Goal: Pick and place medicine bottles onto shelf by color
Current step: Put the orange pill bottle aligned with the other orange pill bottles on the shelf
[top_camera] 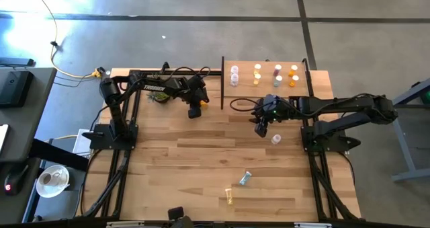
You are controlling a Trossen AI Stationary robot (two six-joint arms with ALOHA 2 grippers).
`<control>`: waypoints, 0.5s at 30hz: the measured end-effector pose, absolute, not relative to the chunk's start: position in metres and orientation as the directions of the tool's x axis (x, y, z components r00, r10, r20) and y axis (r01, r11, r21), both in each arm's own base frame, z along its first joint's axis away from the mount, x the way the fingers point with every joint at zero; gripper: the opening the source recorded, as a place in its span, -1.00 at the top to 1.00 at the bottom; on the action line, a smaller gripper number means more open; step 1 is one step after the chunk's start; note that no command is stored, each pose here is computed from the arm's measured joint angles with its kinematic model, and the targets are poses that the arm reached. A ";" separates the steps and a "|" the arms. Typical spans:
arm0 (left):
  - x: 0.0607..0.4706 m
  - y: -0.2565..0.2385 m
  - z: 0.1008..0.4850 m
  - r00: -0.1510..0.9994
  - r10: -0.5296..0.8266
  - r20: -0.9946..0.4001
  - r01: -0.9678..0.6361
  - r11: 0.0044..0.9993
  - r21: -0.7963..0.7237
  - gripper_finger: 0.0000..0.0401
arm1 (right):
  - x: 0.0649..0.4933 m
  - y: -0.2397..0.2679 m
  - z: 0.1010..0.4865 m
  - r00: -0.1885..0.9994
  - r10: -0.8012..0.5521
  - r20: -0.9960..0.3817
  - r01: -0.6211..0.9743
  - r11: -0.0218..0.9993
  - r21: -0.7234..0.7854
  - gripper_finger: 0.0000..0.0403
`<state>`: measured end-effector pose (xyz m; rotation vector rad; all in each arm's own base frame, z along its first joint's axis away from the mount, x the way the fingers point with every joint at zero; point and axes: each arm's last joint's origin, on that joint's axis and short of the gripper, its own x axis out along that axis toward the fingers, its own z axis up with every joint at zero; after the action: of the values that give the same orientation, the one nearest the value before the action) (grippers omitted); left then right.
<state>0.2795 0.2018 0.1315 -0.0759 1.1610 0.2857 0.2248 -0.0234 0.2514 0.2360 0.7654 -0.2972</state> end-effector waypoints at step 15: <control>0.283 0.184 0.132 0.428 -0.043 -0.903 -0.155 0.981 -0.120 0.63 | 0.225 -0.023 0.252 0.685 -0.177 -0.707 0.347 0.932 0.102 0.27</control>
<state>0.2832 0.1837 0.1319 -0.1960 1.1289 0.0701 0.2249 -0.0234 0.2516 0.2364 0.7634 -0.2964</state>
